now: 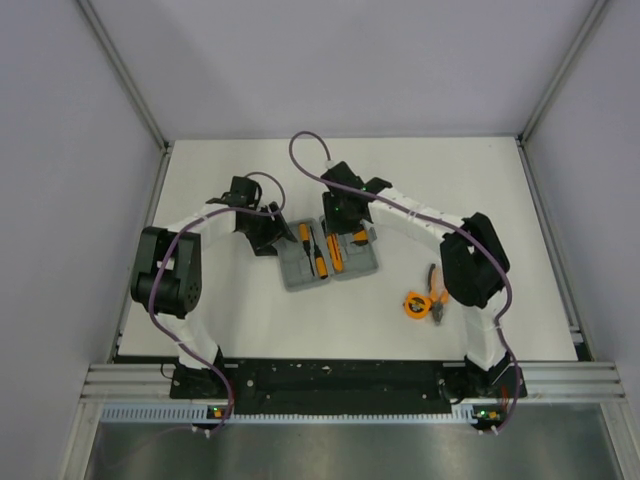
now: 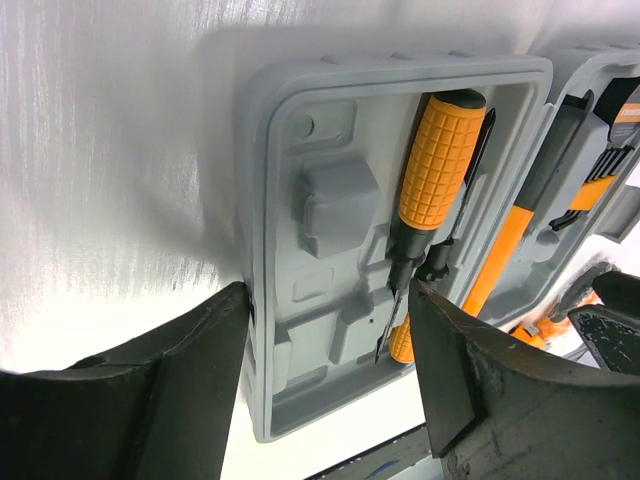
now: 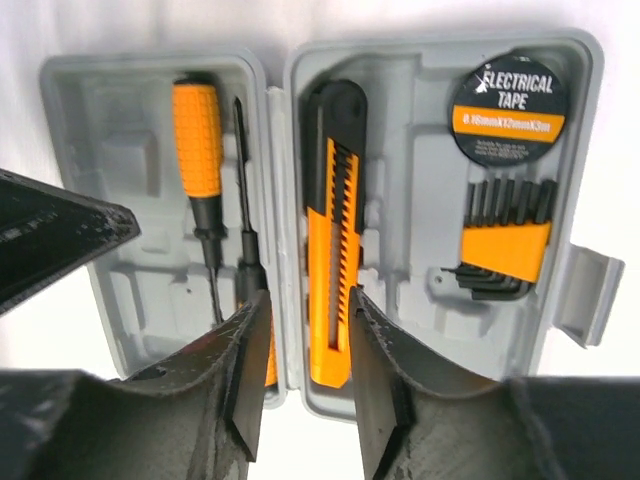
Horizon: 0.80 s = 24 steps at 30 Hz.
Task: Pack the tool kit
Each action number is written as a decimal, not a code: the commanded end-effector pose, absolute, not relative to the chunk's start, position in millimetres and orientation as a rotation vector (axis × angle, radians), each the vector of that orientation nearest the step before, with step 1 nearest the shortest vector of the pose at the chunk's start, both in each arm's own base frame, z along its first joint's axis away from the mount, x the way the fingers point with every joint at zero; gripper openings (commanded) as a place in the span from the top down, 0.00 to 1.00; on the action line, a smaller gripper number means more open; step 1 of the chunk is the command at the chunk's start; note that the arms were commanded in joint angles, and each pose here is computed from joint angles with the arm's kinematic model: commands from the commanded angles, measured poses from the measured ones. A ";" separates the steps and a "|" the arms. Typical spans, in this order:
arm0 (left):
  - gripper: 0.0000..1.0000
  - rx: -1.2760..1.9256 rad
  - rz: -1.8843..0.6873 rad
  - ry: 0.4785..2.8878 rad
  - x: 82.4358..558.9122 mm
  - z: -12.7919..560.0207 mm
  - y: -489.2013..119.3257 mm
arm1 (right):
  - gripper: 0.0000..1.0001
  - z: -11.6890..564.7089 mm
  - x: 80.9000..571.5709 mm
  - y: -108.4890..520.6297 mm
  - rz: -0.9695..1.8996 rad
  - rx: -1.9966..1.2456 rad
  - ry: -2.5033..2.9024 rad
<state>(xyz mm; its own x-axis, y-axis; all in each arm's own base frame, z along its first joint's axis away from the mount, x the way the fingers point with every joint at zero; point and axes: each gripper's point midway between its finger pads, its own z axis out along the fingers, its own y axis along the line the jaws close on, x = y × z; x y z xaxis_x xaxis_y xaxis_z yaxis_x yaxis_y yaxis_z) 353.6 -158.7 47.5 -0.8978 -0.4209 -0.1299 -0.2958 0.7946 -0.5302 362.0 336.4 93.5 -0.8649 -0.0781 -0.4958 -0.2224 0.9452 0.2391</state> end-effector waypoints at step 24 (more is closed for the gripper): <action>0.32 -0.526 -0.740 2.720 362.9 53.9 -157.0 | 0.95 71.9 378.3 334.4 0.344 -0.370 2.584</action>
<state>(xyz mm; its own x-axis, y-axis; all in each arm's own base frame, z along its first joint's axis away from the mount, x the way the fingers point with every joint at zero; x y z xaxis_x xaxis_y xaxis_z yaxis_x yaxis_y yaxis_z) 353.0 -157.9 46.9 -0.8980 -0.4204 -0.1301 -0.2971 0.7972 -0.5256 362.7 330.1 45.4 -0.8713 -0.2240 -0.4366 -0.3213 0.9329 0.1626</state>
